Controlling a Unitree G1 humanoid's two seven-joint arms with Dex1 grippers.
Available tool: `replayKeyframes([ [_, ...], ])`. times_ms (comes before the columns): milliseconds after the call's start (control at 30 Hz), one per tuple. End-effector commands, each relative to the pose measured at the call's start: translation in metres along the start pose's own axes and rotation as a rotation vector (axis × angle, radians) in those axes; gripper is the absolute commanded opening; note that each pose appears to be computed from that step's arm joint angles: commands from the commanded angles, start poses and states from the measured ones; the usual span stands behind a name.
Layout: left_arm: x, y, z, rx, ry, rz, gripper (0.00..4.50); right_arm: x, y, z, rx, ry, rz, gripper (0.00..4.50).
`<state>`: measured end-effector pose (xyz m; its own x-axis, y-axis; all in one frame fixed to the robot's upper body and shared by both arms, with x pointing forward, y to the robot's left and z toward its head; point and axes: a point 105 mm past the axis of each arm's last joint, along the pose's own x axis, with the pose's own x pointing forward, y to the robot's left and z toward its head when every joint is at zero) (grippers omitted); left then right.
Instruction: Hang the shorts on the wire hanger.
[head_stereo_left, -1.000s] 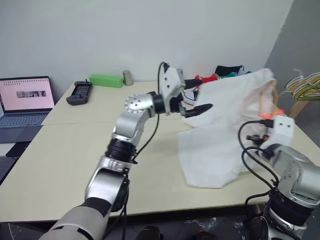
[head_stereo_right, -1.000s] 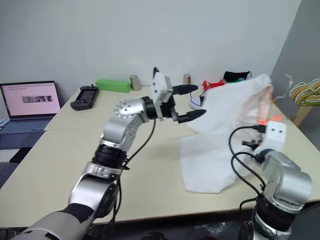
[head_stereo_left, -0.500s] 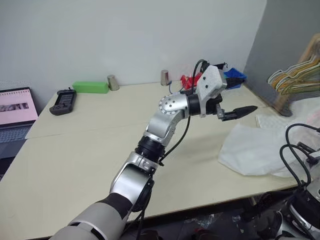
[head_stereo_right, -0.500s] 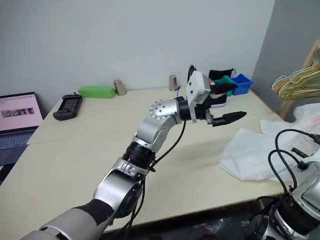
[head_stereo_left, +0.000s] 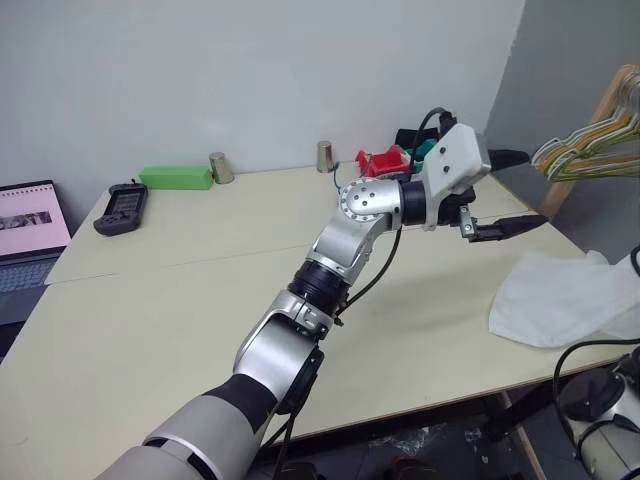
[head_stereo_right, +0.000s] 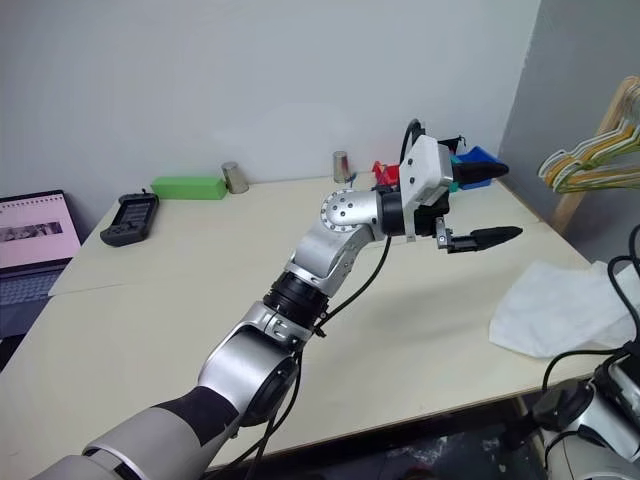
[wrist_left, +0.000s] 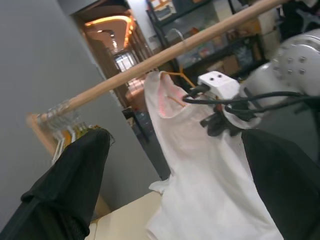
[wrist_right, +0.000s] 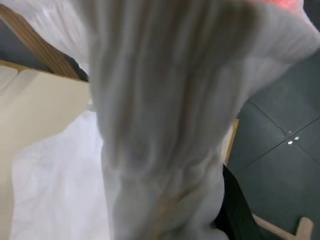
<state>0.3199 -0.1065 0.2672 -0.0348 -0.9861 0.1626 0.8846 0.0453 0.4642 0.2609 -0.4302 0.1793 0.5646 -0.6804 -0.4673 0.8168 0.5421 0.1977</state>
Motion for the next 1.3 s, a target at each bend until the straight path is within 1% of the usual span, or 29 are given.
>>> replayKeyframes([
  [33, 0.004, 0.002, 0.011, 0.048, -0.011, -0.014, 4.49, -0.004, -0.009, 0.038, 0.074, -0.105, -0.020, 0.00],
  [200, 0.004, -0.001, 0.009, 0.045, -0.004, -0.025, 4.49, 0.004, -0.022, 0.047, 0.121, -0.105, -0.059, 0.00],
  [300, 0.004, -0.001, 0.008, 0.046, 0.002, -0.029, 4.49, 0.008, -0.024, 0.047, 0.154, -0.085, -0.054, 0.00],
  [533, 0.007, 0.000, 0.010, 0.052, 0.002, -0.032, 4.49, 0.022, -0.040, 0.046, 0.243, -0.019, -0.045, 0.00],
  [700, 0.006, -0.001, 0.008, 0.051, 0.009, -0.027, 4.49, 0.030, -0.049, 0.043, 0.245, 0.008, -0.051, 0.00],
  [933, 0.004, 0.000, 0.006, 0.051, 0.015, -0.018, 4.49, 0.036, -0.054, 0.038, 0.238, 0.023, -0.066, 0.00],
  [1000, 0.003, 0.000, 0.006, 0.051, 0.015, -0.017, 4.50, 0.035, -0.054, 0.039, 0.226, 0.012, -0.073, 0.53],
  [1033, 0.003, 0.000, 0.006, 0.052, 0.015, -0.016, 4.50, 0.035, -0.053, 0.040, 0.223, 0.006, -0.068, 0.55],
  [1067, 0.003, 0.001, 0.006, 0.053, 0.015, -0.015, 4.50, 0.035, -0.052, 0.041, 0.219, 0.003, -0.067, 0.67],
  [1100, 0.002, 0.001, 0.006, 0.053, 0.015, -0.014, 4.50, 0.035, -0.052, 0.041, 0.210, -0.002, -0.077, 1.04],
  [1133, 0.002, 0.001, 0.007, 0.054, 0.015, -0.014, 4.50, 0.035, -0.053, 0.042, 0.204, -0.006, -0.085, 1.17],
  [1300, 0.002, 0.002, 0.008, 0.058, 0.013, -0.015, 4.50, 0.033, -0.055, 0.045, 0.177, -0.033, -0.115, 2.23],
])
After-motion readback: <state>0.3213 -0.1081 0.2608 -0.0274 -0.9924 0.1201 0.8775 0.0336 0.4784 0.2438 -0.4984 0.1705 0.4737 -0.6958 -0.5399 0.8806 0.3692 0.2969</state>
